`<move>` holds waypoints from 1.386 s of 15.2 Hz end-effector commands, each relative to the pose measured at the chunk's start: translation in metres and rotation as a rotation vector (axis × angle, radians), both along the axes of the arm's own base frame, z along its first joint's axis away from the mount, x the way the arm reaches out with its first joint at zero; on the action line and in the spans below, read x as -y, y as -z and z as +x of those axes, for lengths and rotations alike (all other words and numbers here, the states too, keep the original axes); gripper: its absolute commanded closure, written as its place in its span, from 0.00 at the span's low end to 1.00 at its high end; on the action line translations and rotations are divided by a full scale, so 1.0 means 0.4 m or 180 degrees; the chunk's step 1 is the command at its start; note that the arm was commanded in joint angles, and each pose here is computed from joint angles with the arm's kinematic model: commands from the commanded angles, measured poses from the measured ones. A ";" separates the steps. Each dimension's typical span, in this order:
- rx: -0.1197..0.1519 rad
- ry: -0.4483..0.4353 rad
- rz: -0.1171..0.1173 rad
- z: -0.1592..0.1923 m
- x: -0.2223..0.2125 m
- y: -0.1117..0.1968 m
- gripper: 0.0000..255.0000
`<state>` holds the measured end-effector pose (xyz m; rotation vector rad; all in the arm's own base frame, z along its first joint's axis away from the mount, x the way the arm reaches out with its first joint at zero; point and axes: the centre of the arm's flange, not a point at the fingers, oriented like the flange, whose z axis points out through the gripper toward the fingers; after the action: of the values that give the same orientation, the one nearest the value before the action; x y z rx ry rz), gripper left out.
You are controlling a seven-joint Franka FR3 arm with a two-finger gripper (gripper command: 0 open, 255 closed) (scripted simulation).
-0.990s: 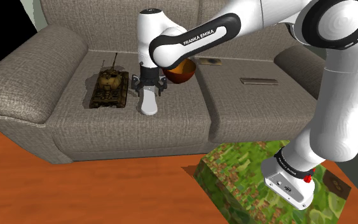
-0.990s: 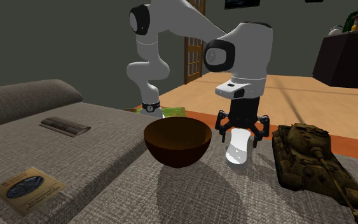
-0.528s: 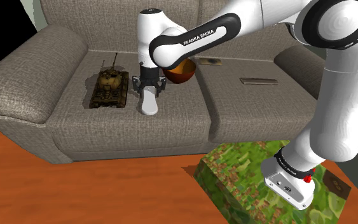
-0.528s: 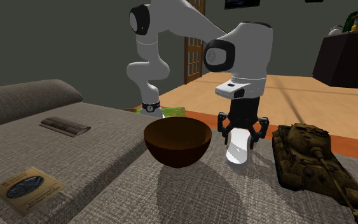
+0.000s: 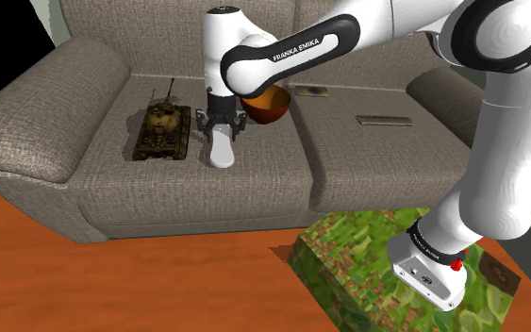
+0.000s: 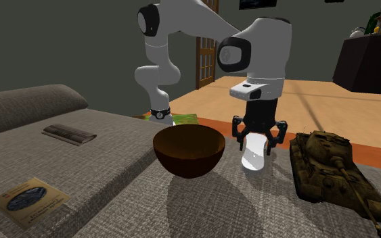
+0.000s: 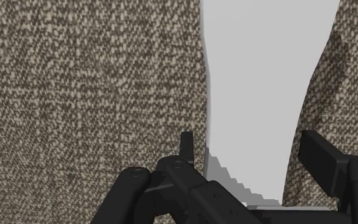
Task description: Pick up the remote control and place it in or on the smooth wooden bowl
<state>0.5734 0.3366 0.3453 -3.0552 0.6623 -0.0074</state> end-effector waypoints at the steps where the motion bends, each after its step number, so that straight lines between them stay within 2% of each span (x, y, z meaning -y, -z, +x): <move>1: 0.0001 0.0000 0.0000 -0.001 0.001 -0.023 1.00; 21: 0.0001 0.0000 0.0000 -0.001 0.001 -0.288 1.00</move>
<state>0.5736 0.3365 0.4542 -3.0550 0.6624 -0.0079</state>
